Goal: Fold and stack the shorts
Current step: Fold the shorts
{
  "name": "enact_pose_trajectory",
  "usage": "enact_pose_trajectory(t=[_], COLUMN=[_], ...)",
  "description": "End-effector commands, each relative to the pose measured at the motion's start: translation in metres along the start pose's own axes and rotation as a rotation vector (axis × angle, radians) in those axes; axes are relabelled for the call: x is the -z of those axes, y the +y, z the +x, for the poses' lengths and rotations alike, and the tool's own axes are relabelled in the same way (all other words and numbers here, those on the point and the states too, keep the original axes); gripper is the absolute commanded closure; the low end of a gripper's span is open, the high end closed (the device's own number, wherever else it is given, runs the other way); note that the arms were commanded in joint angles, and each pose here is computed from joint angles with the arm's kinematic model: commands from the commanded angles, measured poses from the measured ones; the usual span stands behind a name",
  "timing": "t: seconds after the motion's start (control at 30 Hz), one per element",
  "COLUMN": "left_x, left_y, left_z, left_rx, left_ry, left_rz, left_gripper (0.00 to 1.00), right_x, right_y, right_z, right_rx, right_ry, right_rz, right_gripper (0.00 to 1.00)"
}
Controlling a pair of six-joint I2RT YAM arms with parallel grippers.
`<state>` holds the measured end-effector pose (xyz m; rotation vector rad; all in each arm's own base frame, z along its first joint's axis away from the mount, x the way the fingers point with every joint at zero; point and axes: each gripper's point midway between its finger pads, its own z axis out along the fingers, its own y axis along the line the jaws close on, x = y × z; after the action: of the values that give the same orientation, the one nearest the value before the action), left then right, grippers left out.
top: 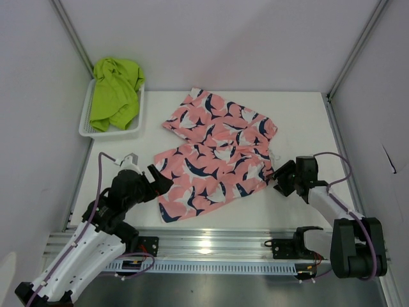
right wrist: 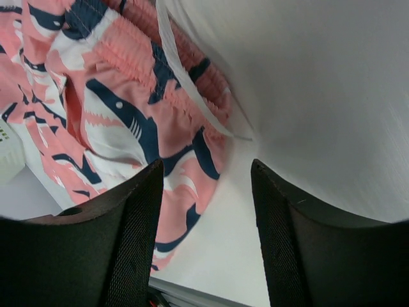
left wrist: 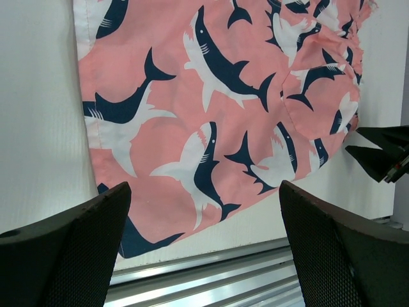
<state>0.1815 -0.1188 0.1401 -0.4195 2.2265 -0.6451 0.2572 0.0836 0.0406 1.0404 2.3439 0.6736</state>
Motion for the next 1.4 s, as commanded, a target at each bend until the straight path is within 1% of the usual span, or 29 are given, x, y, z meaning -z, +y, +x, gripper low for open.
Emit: enact_pose_trajectory(t=[0.0,0.23,0.33,0.37,0.4,0.43,0.5,0.53,0.57,0.67,0.73,0.8,0.93,0.97,1.0,1.2,1.27,1.3,1.33,1.37], left_x=[0.001,-0.008,-0.01,-0.011,-0.011,-0.012,-0.013,-0.015,-0.015,-0.019,-0.024,-0.033,-0.057,-0.062,-0.07,-0.1,-0.11,-0.114,-0.12,-0.124], left_y=[0.0,-0.001,-0.004,-0.002,-0.004,-0.005,-0.006,-0.006,-0.008,-0.014,-0.017,-0.016,-0.007,-0.006,0.001,-0.009,-0.007,-0.016,-0.011,-0.018], left_z=[0.002,0.014,0.016,0.018,0.018,0.019,0.022,0.024,0.024,0.038,0.041,0.047,0.054,0.049,0.051,0.032,0.034,0.027,0.032,0.027], left_rx=[0.028,0.073,0.073,0.072,0.072,0.074,0.085,0.103,0.111,0.136,0.139,0.128,0.094,0.079,0.07,0.083,0.072,0.072,0.063,0.064], left_ry=[0.014,0.071,0.089,0.096,0.1,0.106,0.117,0.124,0.123,0.172,0.176,0.19,0.207,0.191,0.197,0.108,0.117,0.107,0.125,0.115], left_rz=[-0.013,-0.016,-0.011,-0.015,-0.01,-0.008,-0.004,-0.004,0.005,0.045,0.062,0.05,-0.016,-0.036,-0.088,-0.085,-0.112,-0.099,-0.125,-0.108], left_gripper=[0.01,0.01,0.01,0.01,0.01,0.01,0.01,0.02,0.02,0.02,0.01,0.02,0.01,0.01,0.02,0.1,0.13,0.15,0.17,0.19], right_x=[-0.012,-0.032,-0.037,-0.038,-0.039,-0.04,-0.039,-0.04,-0.039,-0.038,-0.035,-0.034,-0.037,-0.038,-0.039,-0.032,-0.031,-0.029,-0.029,-0.029], right_y=[0.017,0.019,0.018,0.02,0.021,0.021,0.024,0.023,0.023,0.02,0.007,-0.008,-0.027,-0.029,-0.03,-0.041,-0.044,-0.042,-0.042,-0.041], right_z=[-0.021,-0.035,-0.04,-0.043,-0.046,-0.049,-0.061,-0.067,-0.073,-0.092,-0.113,-0.125,-0.133,-0.133,-0.13,-0.128,-0.126,-0.126,-0.126,-0.124], right_rx=[-0.019,-0.017,-0.014,-0.016,-0.017,-0.02,-0.026,-0.026,-0.032,-0.052,-0.107,-0.16,-0.197,-0.187,-0.187,-0.202,-0.2,-0.194,-0.195,-0.193], right_ry=[-0.084,-0.126,-0.139,-0.146,-0.152,-0.16,-0.188,-0.208,-0.223,-0.281,-0.336,-0.356,-0.341,-0.333,-0.317,-0.324,-0.333,-0.341,-0.343,-0.338], right_rz=[-0.058,-0.058,-0.046,-0.045,-0.045,-0.038,-0.021,-0.004,0.005,0.054,0.102,0.134,0.146,0.148,0.144,0.119,0.115,0.104,0.101,0.092], right_gripper=[0.41,0.44,0.49,0.58,0.63,0.75,0.87,0.98,1.0,1.0,1.0,1.0,1.0,1.0,1.0,1.0,1.0,1.0,1.0,1.0])
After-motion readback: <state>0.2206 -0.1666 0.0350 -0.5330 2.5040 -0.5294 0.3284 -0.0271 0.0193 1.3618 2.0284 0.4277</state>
